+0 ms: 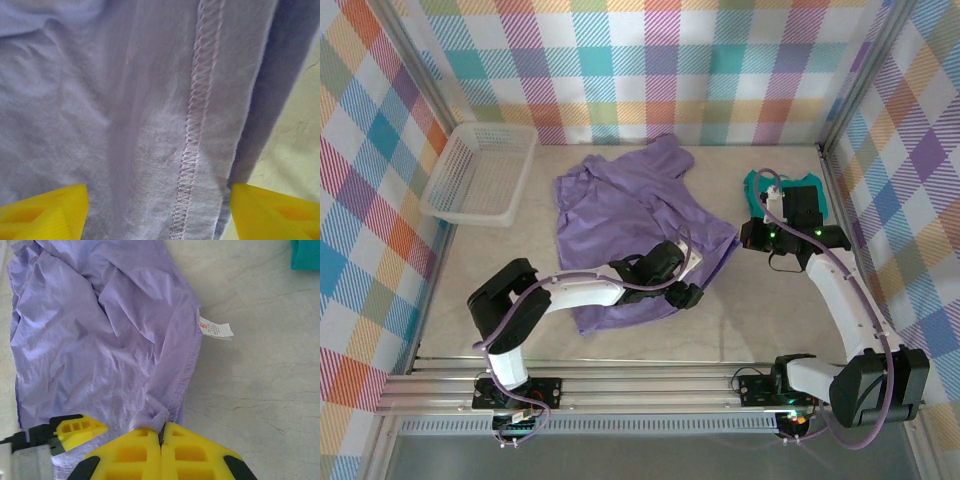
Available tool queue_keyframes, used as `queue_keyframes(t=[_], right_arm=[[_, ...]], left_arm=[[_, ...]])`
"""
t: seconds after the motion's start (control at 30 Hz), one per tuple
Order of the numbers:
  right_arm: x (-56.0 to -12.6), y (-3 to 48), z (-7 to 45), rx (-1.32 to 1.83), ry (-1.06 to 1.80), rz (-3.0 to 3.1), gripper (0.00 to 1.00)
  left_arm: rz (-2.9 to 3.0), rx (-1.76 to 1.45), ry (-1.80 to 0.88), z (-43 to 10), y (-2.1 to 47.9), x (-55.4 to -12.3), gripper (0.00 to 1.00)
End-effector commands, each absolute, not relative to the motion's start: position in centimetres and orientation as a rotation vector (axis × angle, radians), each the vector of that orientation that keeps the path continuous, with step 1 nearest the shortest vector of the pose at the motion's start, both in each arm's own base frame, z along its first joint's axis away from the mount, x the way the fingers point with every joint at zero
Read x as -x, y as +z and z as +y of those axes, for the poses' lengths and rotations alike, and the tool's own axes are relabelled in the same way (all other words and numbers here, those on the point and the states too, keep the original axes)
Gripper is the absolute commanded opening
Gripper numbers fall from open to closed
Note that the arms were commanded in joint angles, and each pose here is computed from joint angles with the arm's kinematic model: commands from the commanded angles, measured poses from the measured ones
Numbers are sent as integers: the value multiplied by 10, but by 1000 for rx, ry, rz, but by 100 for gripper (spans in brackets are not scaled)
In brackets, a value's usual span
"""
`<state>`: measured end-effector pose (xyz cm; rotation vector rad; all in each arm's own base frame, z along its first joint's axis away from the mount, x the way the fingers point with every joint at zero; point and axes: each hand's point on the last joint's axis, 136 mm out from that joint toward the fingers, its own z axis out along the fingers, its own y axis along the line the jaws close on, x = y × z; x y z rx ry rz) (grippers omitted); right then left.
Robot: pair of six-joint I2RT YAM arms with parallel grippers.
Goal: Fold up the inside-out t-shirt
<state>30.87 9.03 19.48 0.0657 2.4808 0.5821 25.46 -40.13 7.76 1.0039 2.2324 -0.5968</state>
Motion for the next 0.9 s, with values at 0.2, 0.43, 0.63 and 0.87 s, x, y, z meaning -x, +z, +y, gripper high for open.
queue_keyframes(t=[0.2,0.43,0.63,0.87], right_arm=[[-306,206,89,-53,571,2461,0],[-307,209,84,-53,525,2462,0],[-311,210,84,-63,527,2446,0],[-303,202,60,-42,42,2394,80]], left_arm=[[2261,-1034,-524,-397,66,-267,54],[2320,-1016,-441,-369,55,-273,40],[2349,-998,-437,-352,49,-273,22],[2323,-782,-608,-346,116,-290,0]])
